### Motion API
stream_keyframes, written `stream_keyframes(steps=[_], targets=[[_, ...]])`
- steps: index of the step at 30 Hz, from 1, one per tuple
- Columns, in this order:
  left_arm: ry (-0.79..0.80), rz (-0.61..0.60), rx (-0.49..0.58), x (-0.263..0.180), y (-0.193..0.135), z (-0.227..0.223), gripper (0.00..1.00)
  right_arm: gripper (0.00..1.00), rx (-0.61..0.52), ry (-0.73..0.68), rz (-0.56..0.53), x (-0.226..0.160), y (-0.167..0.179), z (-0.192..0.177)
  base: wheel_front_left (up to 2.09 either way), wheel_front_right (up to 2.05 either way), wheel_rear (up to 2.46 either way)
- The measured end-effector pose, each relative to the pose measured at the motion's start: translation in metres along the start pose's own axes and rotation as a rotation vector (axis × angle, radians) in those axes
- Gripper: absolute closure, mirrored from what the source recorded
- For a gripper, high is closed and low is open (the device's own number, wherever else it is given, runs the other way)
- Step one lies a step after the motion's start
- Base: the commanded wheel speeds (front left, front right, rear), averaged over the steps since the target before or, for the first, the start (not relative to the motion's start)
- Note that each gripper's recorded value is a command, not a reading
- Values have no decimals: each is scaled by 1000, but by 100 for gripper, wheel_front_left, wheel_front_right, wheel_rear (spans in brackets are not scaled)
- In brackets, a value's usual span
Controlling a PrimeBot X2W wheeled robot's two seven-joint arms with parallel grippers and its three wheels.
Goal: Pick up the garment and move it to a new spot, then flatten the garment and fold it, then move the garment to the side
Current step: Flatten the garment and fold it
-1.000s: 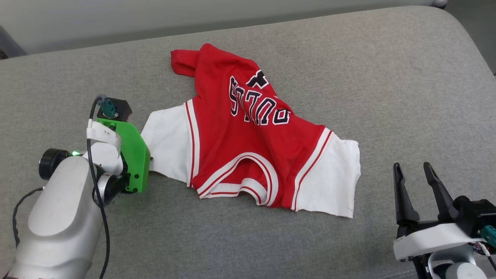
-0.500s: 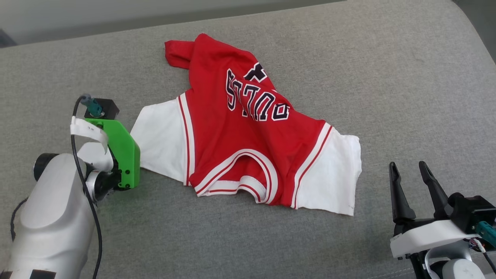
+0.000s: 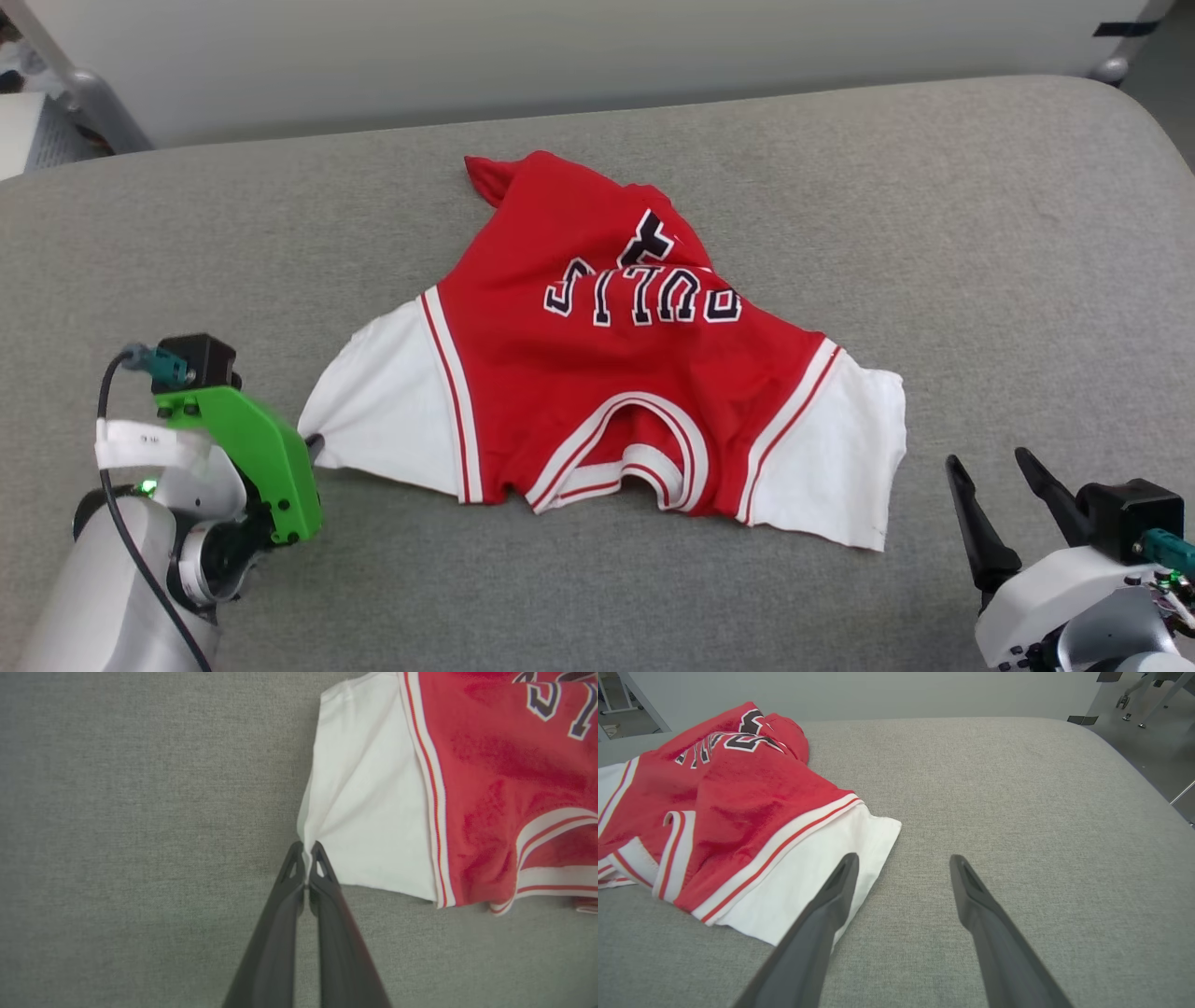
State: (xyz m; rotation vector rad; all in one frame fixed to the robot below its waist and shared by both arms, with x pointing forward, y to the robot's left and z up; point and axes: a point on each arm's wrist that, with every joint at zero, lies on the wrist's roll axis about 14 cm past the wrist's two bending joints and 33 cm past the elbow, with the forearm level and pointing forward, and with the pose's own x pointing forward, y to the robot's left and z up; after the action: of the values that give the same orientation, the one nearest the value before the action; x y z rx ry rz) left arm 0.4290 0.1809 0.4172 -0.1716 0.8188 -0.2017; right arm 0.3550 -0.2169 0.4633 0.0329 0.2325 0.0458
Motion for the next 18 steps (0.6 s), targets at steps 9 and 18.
stream_keyframes(steps=[9, 18], targets=[[-64, 12, -78, -49, -4, -26, 100, 0, -17, 277, 113, 3, 18, -19, 0, 0, 0], [-89, -6, -112, -67, -20, -34, 100, 0, -32, 551, 130, 7, 24, -49, 0, 0, 0]])
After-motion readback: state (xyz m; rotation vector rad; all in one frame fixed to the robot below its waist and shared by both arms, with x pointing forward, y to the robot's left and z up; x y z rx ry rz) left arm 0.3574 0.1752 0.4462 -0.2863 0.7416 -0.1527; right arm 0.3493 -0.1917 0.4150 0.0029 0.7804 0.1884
